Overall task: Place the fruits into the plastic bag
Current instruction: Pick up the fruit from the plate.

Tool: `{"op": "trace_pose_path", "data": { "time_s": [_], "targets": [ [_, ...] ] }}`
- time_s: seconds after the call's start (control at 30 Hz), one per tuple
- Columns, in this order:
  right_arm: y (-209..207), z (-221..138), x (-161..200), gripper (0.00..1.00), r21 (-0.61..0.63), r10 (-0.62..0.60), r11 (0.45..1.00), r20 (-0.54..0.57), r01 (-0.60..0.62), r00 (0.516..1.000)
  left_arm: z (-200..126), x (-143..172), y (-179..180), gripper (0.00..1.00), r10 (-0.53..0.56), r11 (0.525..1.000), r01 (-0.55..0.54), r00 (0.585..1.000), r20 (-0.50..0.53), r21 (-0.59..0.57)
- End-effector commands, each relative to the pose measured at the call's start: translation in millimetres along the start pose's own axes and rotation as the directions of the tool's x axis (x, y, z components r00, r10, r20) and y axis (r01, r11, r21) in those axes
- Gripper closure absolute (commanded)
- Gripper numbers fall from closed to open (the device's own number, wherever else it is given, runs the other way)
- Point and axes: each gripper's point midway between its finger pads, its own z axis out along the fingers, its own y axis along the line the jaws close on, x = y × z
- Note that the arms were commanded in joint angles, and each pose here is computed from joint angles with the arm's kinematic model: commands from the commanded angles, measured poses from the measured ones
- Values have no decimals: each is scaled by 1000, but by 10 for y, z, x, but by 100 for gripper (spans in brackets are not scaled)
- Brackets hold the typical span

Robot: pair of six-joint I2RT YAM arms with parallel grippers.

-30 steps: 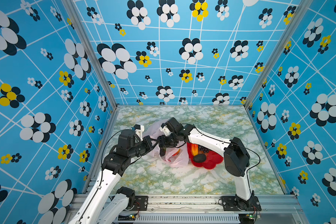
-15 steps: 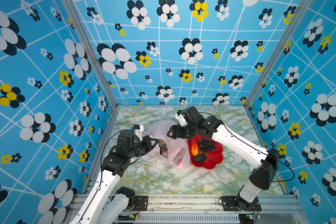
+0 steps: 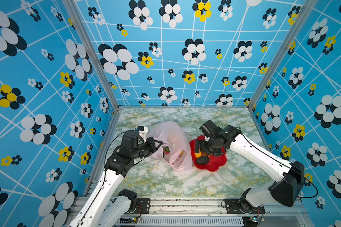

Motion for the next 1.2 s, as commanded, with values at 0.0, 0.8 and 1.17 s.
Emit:
{"op": "trace_pose_path", "data": {
  "time_s": [0.0,0.8,1.17],
  "targets": [
    [-66,105,107,1,-27,146,989,-15,-147,989,-56,-47,-176,100,55,998,-55,998,13,38],
    [-219,1118,-21,12,42,305,952,-144,-302,942,-120,27,-118,100,53,998,-53,998,16,20],
    [-227,1164,-55,41,42,300,954,-134,-297,944,-95,20,-101,100,47,999,-48,999,14,16]
  ]
}}
